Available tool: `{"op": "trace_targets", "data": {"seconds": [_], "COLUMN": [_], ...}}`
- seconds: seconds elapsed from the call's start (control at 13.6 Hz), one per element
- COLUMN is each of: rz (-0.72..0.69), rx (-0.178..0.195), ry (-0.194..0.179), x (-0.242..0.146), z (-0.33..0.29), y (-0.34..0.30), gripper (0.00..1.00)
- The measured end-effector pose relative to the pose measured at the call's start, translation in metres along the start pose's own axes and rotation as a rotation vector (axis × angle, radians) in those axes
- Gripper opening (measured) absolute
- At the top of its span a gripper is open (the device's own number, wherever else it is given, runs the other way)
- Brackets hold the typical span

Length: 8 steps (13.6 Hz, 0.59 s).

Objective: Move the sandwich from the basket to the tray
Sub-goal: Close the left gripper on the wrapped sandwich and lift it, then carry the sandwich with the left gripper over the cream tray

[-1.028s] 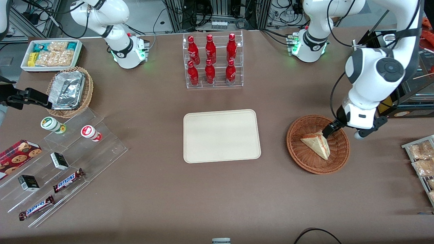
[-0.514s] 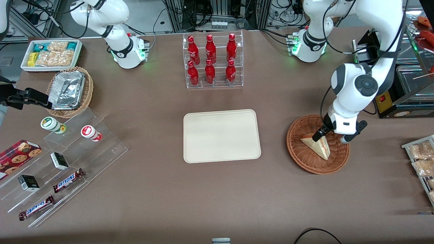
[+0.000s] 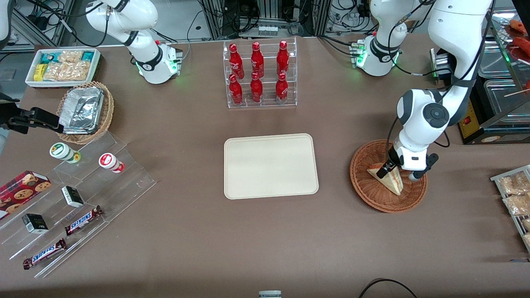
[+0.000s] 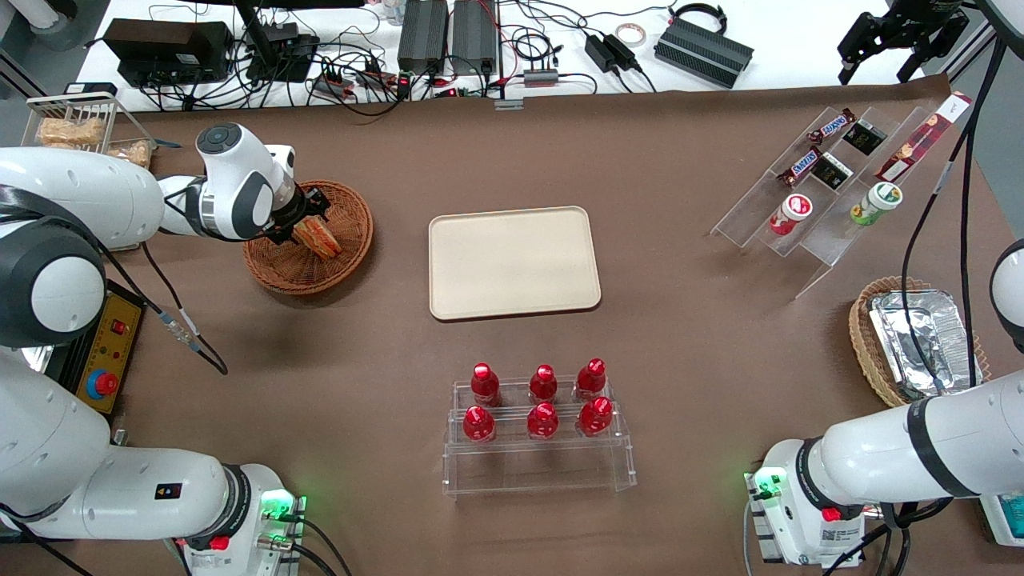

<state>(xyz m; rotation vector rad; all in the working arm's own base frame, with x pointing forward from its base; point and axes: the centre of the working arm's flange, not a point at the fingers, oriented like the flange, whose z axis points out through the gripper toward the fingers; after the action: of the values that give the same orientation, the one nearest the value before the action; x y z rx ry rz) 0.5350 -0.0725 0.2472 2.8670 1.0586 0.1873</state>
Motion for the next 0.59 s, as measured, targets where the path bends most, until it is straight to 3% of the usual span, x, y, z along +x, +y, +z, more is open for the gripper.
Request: {"op": "trace_targets", "data": {"seconds": [0.15, 0.29, 0.59], "rz": [0.0, 0.021, 0.106], "rx": [-0.008, 0.02, 0.083], "ry": [0.008, -0.012, -0.059], "x": [0.004, 0.01, 0.011], "z": [-0.008, -0.028, -0.133], "y": [0.005, 0.011, 0.055], "gripper": [0.51, 0.36, 0.25]}}
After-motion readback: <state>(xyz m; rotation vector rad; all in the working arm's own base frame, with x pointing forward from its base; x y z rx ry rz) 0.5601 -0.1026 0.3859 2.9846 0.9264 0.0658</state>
